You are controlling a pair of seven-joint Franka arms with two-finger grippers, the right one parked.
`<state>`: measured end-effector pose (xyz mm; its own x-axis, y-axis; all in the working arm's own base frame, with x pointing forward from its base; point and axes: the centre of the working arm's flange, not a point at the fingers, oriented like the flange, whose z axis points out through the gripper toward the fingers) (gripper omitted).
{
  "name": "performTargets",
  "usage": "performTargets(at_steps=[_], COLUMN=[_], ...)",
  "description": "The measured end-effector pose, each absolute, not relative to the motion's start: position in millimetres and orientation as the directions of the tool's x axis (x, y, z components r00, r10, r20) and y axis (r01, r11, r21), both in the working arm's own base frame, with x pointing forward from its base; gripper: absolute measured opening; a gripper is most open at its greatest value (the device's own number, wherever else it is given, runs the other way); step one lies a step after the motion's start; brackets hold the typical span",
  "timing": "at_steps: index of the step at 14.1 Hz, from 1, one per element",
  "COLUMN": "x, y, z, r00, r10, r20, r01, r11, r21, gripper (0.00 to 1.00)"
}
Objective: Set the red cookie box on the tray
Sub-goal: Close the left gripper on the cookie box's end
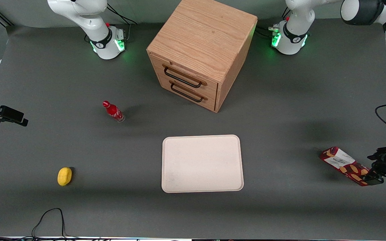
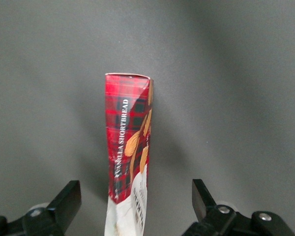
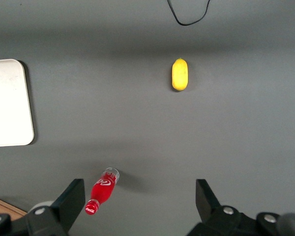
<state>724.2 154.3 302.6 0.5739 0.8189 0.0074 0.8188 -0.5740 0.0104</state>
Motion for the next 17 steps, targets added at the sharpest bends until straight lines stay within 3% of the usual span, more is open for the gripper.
performTargets(at_steps=[4, 10, 11, 12, 14, 15, 17], x=[722, 720, 719, 718, 718, 718, 718], y=[151, 150, 150, 150, 152, 153, 153], z=[281, 250, 248, 247, 247, 247, 248], r00=[0.650, 0.661, 0.662, 0.663, 0.663, 0.663, 0.663], r10=[0.760, 0.750, 0.749, 0.749, 0.748, 0.749, 0.749], r20=[0.004, -0.001, -0.005, -0.006, -0.005, -0.005, -0.004], r01=[0.760, 0.750, 0.749, 0.749, 0.748, 0.749, 0.749], r11=[-0.650, -0.661, -0.662, -0.663, -0.663, -0.663, -0.663], r21=[0.006, 0.003, 0.001, -0.001, -0.001, -0.002, -0.001], gripper=[1.00, 1.00, 0.93, 0.93, 0.74, 0.74, 0.57])
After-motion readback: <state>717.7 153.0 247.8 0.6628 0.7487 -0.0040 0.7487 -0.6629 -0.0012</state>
